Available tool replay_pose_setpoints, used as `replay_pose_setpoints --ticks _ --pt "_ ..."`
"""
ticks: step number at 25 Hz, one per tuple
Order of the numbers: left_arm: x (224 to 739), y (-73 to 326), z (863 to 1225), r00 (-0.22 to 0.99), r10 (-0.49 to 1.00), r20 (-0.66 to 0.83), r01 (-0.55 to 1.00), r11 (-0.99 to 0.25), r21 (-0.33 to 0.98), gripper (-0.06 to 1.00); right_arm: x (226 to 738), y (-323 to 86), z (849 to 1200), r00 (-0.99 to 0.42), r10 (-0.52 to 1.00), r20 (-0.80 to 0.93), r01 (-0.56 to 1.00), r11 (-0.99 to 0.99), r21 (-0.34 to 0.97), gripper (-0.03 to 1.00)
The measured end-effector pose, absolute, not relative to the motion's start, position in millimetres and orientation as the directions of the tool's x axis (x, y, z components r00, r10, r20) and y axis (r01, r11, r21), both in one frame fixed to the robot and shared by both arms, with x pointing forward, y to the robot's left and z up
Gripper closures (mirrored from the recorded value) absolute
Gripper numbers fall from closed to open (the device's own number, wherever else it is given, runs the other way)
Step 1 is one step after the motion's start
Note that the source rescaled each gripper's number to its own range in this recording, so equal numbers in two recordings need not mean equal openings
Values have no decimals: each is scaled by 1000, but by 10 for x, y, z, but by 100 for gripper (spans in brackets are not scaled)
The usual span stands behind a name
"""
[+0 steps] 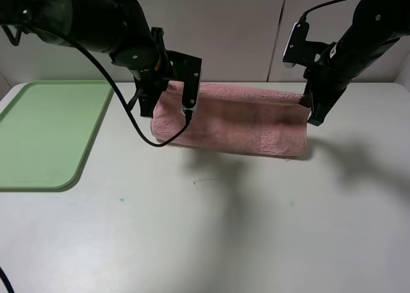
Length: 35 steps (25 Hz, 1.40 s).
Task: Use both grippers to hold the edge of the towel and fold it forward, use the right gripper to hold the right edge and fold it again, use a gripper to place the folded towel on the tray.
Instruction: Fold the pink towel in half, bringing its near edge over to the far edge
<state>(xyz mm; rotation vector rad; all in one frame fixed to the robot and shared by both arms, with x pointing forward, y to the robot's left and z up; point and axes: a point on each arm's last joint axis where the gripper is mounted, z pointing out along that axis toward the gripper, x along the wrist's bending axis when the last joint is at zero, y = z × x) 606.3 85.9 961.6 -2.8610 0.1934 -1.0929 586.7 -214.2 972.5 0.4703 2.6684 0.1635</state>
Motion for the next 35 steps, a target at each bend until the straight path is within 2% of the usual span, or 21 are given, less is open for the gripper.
replay_pose_setpoints --ticks 7,20,35 --pt "6221 892 9461 748 -130 651 -80 -991 -106 94 6068 -2110 9659 -851 348 -394 299 937 181 97" --pt "6535 836 9137 752 -129 646 -84 -991 -100 94 6325 -2187 9319 -858 356 -369 319 934 161 97" --pt "6592 805 9109 747 -128 653 -86 -992 -96 94 6412 -2209 9137 -852 344 -394 303 939 165 97"
